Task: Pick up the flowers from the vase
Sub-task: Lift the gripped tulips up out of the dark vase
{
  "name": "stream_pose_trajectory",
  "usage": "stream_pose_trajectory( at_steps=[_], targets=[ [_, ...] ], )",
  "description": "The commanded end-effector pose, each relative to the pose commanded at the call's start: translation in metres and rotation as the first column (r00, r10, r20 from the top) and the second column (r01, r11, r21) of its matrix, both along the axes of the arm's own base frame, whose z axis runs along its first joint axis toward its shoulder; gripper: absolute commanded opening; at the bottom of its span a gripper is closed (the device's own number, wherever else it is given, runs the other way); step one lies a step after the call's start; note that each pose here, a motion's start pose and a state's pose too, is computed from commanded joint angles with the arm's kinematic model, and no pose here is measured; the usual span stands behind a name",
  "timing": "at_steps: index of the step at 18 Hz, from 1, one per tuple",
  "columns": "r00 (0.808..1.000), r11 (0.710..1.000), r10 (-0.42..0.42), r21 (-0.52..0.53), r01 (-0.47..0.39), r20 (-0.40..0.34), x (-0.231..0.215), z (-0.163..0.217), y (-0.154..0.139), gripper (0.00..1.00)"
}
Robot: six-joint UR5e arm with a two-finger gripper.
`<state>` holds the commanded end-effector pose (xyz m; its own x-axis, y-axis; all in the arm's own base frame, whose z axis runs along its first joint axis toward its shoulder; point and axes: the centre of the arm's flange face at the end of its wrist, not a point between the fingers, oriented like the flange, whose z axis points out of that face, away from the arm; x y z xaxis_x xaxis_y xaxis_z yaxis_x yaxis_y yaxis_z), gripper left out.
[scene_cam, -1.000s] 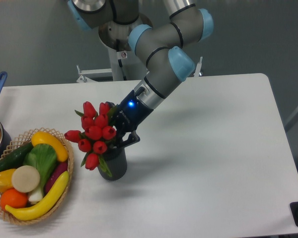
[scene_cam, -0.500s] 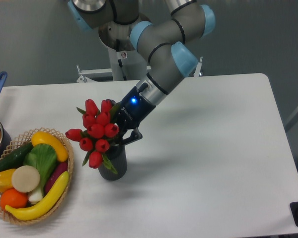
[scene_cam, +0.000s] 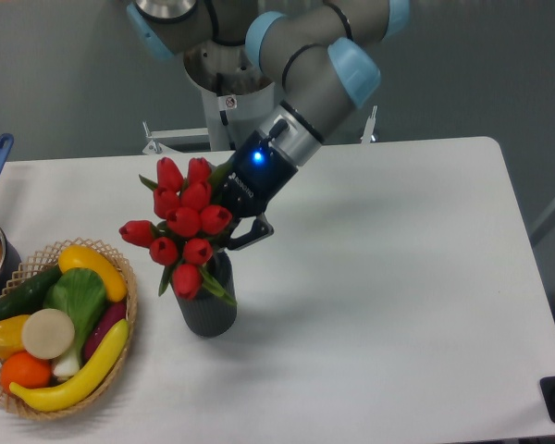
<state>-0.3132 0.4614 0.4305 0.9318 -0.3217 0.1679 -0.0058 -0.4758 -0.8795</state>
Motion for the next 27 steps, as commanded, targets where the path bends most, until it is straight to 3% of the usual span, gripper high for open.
stream_pose_trajectory(
  at_steps=[13,17,22,27],
  targets=[
    [0.988,0.990,0.116,0.066,-0.123,0.106,-0.037,0.087,-0.008,0.46],
    [0.986,0.987,0.136,0.078,-0.143,0.094,-0.050,0.097,-0.013,0.46],
    [0.978,0.975,0.198,0.092,-0.203,0.067,-0.097,0.104,-0.029,0.46],
    [0.962,0.956,0.270,0.110,-0.272,0.030,-0.145,0.096,-0.064,0.46]
  ],
)
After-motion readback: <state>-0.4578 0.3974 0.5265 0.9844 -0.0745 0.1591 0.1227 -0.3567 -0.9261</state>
